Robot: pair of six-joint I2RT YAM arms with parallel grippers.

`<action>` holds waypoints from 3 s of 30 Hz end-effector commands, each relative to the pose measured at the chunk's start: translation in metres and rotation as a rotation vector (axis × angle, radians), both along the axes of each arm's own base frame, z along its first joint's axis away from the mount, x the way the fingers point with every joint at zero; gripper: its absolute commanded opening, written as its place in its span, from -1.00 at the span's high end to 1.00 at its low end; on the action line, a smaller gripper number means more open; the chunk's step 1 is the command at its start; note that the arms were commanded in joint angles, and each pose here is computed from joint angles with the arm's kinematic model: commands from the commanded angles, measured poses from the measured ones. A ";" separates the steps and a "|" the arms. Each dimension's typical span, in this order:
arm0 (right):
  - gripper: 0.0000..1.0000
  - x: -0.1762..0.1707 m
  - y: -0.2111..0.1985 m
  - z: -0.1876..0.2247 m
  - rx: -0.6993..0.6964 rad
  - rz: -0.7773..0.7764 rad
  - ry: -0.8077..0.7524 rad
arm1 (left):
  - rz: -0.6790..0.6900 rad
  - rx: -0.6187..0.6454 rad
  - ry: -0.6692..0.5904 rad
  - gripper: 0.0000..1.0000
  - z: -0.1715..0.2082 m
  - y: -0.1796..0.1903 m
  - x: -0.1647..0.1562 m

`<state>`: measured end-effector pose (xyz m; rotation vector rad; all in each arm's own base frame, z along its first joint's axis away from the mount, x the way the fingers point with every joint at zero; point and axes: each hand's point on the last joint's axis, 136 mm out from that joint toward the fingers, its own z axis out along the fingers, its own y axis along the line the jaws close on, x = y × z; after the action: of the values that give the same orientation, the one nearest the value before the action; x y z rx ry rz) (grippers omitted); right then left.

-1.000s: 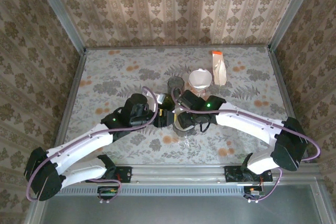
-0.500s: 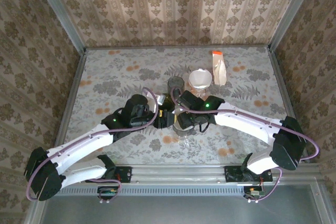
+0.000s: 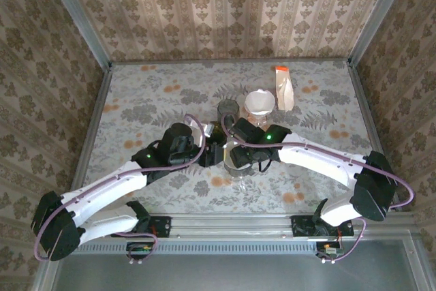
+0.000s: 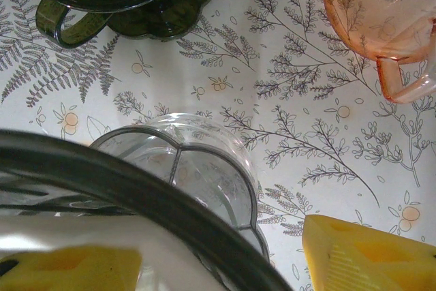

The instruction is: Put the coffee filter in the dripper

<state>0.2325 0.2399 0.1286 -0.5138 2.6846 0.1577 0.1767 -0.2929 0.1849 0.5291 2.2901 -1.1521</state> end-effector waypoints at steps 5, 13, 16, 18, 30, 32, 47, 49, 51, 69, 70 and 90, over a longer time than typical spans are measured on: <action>-0.29 -0.002 -0.002 -0.009 -0.033 -0.011 0.016 | 0.020 0.044 0.019 0.13 -0.005 0.007 -0.002; -0.30 0.001 0.003 0.005 0.011 0.004 -0.021 | 0.020 0.030 0.018 0.08 -0.002 0.005 -0.001; -0.34 0.004 0.003 0.023 0.052 0.005 -0.068 | 0.021 0.029 0.023 0.09 -0.003 0.006 -0.002; -0.36 0.004 0.001 0.036 0.083 0.006 -0.098 | 0.022 0.028 0.024 0.09 -0.004 0.005 -0.002; -0.30 -0.002 -0.041 0.047 0.033 -0.095 -0.128 | 0.021 0.016 0.024 0.10 -0.002 0.004 -0.002; -0.29 -0.004 -0.047 0.045 0.022 -0.111 -0.130 | 0.021 0.015 0.024 0.11 -0.002 0.004 -0.002; -0.37 -0.009 -0.028 0.062 0.142 -0.043 -0.141 | 0.022 0.014 0.026 0.11 -0.002 0.004 -0.003; -0.36 -0.013 -0.024 0.055 0.135 -0.027 -0.098 | 0.023 0.014 0.026 0.11 -0.002 0.004 -0.002; -0.34 -0.018 -0.023 0.047 0.116 -0.013 -0.065 | 0.022 0.014 0.026 0.11 -0.002 0.004 -0.002; -0.35 -0.031 -0.020 0.050 0.103 0.020 -0.051 | 0.027 0.013 0.030 0.12 -0.003 0.004 -0.001; -0.36 -0.027 -0.020 0.053 0.107 0.016 -0.063 | 0.025 0.013 0.030 0.11 -0.003 0.004 -0.002; -0.34 0.008 0.001 0.007 0.034 -0.014 0.026 | 0.018 0.004 0.032 0.11 -0.003 0.001 -0.002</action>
<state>0.2374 0.2387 0.1390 -0.4819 2.7039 0.2025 0.1766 -0.2891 0.1790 0.4927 2.3298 -1.1343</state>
